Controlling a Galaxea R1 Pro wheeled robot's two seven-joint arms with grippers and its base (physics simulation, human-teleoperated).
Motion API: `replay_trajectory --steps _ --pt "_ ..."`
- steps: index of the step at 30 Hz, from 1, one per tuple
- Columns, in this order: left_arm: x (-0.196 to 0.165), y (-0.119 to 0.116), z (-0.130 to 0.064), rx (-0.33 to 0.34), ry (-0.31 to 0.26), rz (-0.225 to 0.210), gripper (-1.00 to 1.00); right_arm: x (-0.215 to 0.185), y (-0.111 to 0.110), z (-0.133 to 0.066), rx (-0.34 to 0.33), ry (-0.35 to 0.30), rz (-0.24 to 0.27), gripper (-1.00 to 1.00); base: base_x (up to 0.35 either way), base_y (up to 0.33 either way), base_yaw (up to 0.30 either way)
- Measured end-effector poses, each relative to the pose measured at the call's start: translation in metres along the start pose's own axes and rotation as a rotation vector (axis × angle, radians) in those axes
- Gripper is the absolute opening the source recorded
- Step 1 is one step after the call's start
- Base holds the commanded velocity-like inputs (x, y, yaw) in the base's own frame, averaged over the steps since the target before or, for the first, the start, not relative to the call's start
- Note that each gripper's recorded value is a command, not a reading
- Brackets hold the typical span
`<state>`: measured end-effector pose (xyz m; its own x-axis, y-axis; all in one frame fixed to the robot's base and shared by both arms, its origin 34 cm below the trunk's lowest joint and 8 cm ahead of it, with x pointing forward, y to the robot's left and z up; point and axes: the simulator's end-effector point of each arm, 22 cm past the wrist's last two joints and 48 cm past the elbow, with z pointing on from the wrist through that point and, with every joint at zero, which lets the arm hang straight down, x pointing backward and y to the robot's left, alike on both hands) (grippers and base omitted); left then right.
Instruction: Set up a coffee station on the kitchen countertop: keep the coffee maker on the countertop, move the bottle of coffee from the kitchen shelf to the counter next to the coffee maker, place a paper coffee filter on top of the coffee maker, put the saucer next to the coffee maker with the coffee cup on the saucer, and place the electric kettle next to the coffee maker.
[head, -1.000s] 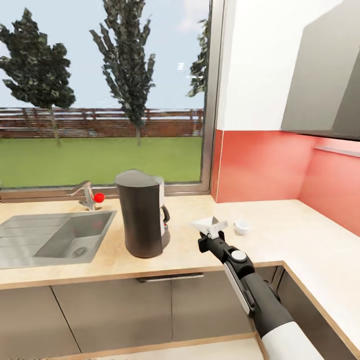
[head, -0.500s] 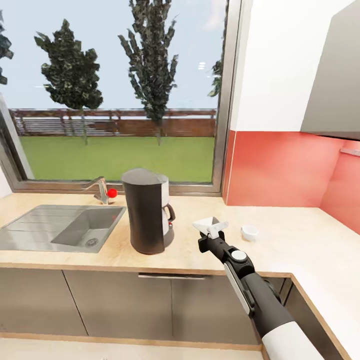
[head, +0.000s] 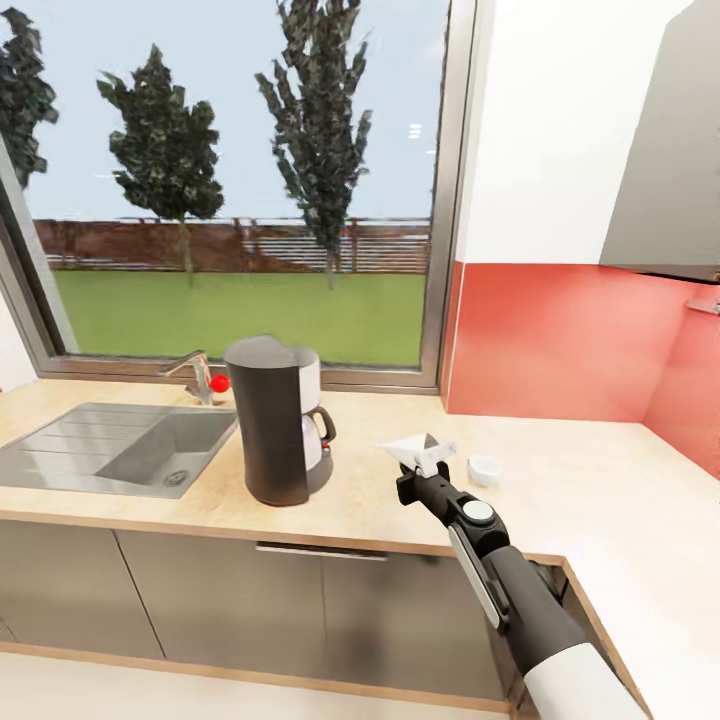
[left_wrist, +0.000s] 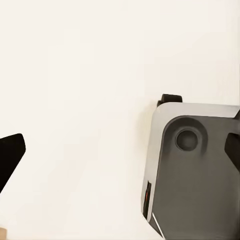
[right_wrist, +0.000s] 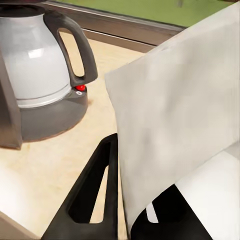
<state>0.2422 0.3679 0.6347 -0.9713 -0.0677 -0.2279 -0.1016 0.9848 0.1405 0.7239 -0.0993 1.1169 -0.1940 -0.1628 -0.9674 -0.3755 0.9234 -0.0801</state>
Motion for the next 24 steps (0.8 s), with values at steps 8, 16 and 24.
replay_trajectory --steps 8,16,24 --pt "0.0 0.002 0.0 -0.001 0.0 0.004 1.0 0.002 0.0 0.001 0.004 0.005 0.002 -1.0 0.0 -0.005 0.0" --pt "0.002 0.004 0.0 -0.003 0.009 0.014 1.0 0.012 0.005 0.004 -0.002 0.041 0.005 -1.0 0.0 0.0 0.0" --pt "0.003 0.001 0.0 0.002 0.009 0.018 1.0 -0.056 -0.013 0.019 0.016 0.124 -0.011 -1.0 0.0 0.0 0.0"
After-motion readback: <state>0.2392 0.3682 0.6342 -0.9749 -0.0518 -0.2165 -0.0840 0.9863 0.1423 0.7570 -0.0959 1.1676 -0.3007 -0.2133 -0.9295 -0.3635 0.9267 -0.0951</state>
